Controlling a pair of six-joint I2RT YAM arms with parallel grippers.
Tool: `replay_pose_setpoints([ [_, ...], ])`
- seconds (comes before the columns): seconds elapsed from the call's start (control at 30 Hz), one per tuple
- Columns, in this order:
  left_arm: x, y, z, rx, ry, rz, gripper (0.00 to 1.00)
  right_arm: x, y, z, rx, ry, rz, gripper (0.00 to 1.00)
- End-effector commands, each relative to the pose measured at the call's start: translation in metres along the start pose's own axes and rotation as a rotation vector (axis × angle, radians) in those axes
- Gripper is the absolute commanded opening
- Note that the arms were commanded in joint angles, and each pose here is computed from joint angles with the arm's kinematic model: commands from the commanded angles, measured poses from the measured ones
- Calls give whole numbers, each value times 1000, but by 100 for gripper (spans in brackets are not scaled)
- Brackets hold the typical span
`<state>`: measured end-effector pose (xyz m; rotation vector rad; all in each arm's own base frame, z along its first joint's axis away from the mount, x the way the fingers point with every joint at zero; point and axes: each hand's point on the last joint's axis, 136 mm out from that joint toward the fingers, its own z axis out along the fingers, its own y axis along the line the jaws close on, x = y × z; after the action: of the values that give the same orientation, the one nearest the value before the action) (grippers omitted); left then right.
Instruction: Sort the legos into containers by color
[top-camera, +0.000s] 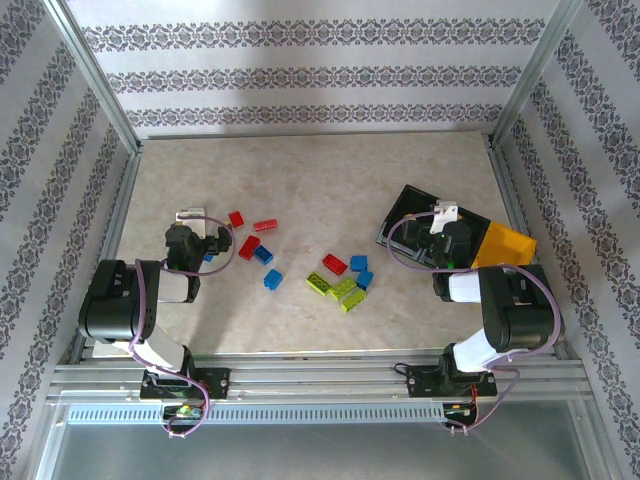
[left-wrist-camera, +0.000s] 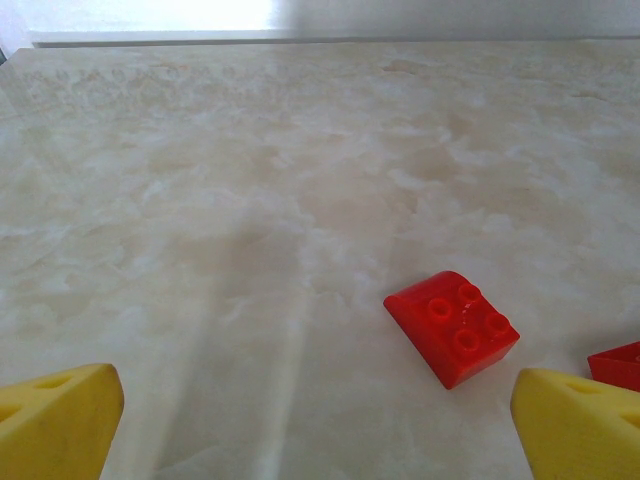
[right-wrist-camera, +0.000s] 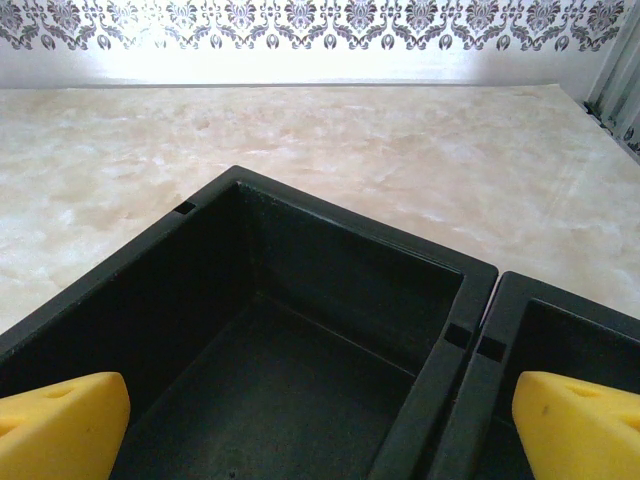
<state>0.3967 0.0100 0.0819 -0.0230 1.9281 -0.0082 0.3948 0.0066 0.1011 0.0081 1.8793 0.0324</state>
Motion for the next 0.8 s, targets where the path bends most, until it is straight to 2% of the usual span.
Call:
replay_pose_setpoints([
  [0.0,-6,-5,2,8,-11,14,99,-7,-4,2,14,-21,8,98],
  [0.23,-9,-5,1,6,-20,14,99,-8,-4,1,14,-22,8,98],
  [0.47,-33,3,-22,-42,-71,-1,100,-20,-3,-9,15,-36,10,98],
  [0.77,-58,10,-54,-81,-123,-68,100,-39,-29,-35,168,-16,99,98],
])
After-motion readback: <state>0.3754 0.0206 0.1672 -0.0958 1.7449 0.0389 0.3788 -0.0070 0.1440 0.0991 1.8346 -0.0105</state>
